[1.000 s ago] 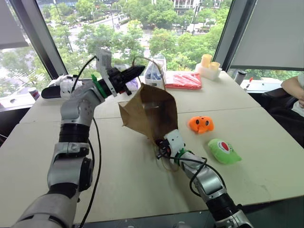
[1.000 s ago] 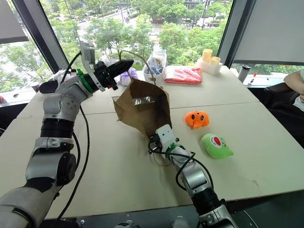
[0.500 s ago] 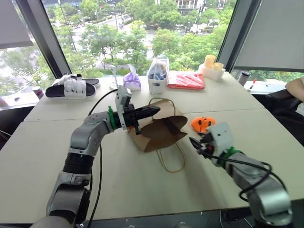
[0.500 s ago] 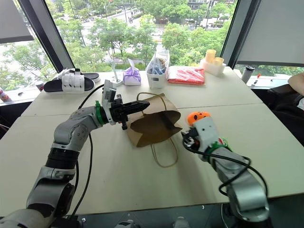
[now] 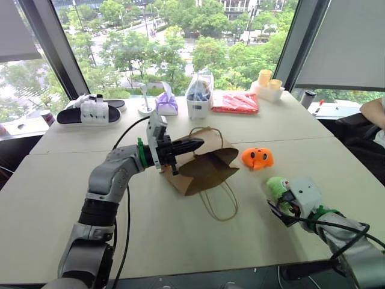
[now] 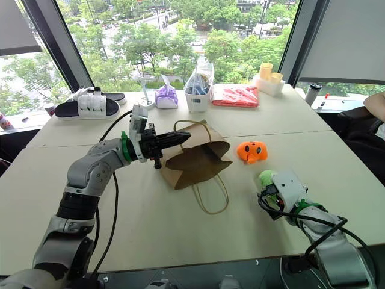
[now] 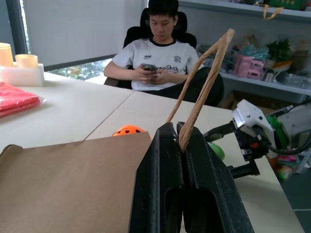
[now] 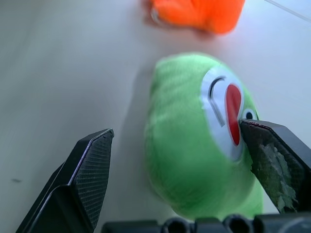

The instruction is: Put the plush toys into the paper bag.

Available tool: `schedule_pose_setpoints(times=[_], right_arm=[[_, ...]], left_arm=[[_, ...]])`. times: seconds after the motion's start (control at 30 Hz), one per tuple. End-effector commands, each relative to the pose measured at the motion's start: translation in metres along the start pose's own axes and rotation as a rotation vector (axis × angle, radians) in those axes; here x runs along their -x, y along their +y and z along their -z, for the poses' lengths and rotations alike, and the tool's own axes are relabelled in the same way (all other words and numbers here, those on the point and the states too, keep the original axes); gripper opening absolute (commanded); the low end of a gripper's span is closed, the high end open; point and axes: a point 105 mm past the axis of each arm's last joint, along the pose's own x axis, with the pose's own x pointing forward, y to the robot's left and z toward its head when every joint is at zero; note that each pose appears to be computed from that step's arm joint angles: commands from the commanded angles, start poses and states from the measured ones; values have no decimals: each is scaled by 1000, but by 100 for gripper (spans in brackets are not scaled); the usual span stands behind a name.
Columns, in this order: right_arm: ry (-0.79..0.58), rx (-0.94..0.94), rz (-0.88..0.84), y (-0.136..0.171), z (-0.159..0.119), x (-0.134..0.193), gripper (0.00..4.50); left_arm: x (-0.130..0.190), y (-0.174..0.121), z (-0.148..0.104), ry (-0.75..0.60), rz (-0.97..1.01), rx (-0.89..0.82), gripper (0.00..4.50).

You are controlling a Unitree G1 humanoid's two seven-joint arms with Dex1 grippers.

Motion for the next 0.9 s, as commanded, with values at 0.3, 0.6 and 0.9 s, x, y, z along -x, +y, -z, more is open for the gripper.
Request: schedule_pose_setpoints(times=[0.3, 0.6, 0.9], right_arm=[[-104, 61, 43, -15, -24, -1, 5], [-428, -26, -413, 67, -127, 26, 5], [-486, -30, -543, 125, -164, -20, 5]], left_arm=[[-3, -4, -12, -30, 11, -51, 0], [-6, -6, -15, -33, 33, -34, 0], [-8, -11, -20, -46, 53, -19, 0]])
